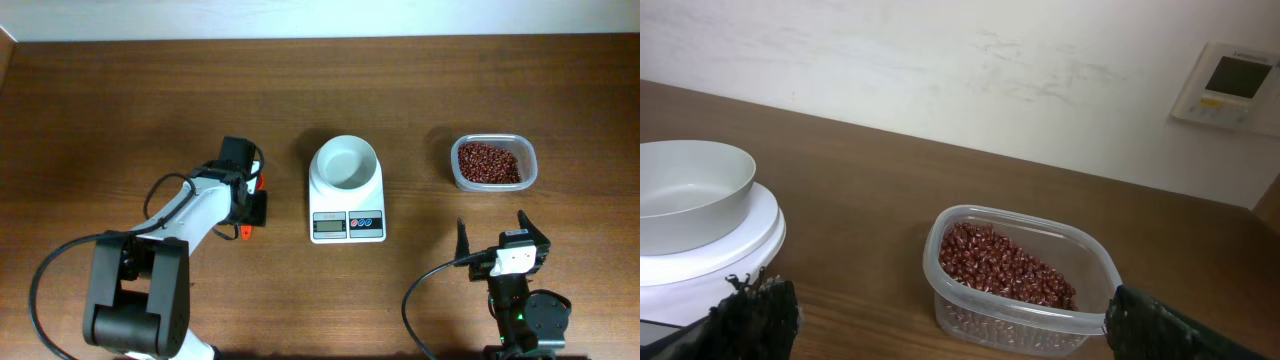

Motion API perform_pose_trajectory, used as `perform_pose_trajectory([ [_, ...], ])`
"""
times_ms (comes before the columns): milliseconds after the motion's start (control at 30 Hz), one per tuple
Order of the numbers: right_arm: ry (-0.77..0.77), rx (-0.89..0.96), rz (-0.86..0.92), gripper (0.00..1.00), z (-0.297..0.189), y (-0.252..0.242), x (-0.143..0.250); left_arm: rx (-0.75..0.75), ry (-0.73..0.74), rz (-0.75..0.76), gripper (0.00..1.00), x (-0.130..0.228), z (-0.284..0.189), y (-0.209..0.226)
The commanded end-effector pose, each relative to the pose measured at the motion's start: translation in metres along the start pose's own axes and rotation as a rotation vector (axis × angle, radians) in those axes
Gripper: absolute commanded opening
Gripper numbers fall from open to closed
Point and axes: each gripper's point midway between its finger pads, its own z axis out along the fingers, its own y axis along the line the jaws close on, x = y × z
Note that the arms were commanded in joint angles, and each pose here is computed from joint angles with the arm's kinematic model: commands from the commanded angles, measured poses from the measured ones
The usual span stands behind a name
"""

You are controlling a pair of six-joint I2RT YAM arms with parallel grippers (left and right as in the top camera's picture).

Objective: Scoop item into bowl and weigh 50g on scale
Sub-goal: 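Reach the left gripper to the orange scoop and grasp its handle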

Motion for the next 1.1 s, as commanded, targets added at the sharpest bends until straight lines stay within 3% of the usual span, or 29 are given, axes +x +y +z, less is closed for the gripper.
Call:
perform_pose_trajectory([
  [0,0.003,0.000,0.014,0.99,0.000,0.001,0.002,-0.023,0.065,-0.023,0.54,0.017,0.004,0.004],
  [167,0.003,-0.001,0.014,0.99,0.000,0.001,0.002,-0.024,0.068,-0.023,0.49,0.018,0.004,0.005],
  [433,0.003,-0.001,0.014,0.99,0.000,0.001,0.002,-0.004,-0.088,-0.030,0.49,-0.021,0.004,0.000],
  [633,0.003,-0.001,0.014,0.99,0.000,0.001,0.002,-0.054,-0.098,-0.032,0.42,-0.023,0.003,0.009],
  [900,0.003,0.000,0.014,0.99,0.000,0.001,0.002,-0.043,-0.105,-0.032,0.41,-0.024,0.003,0.007],
  [1067,0.003,0.000,0.014,0.99,0.000,0.001,0.002,-0.043,-0.106,-0.033,0.21,-0.025,0.003,0.007],
])
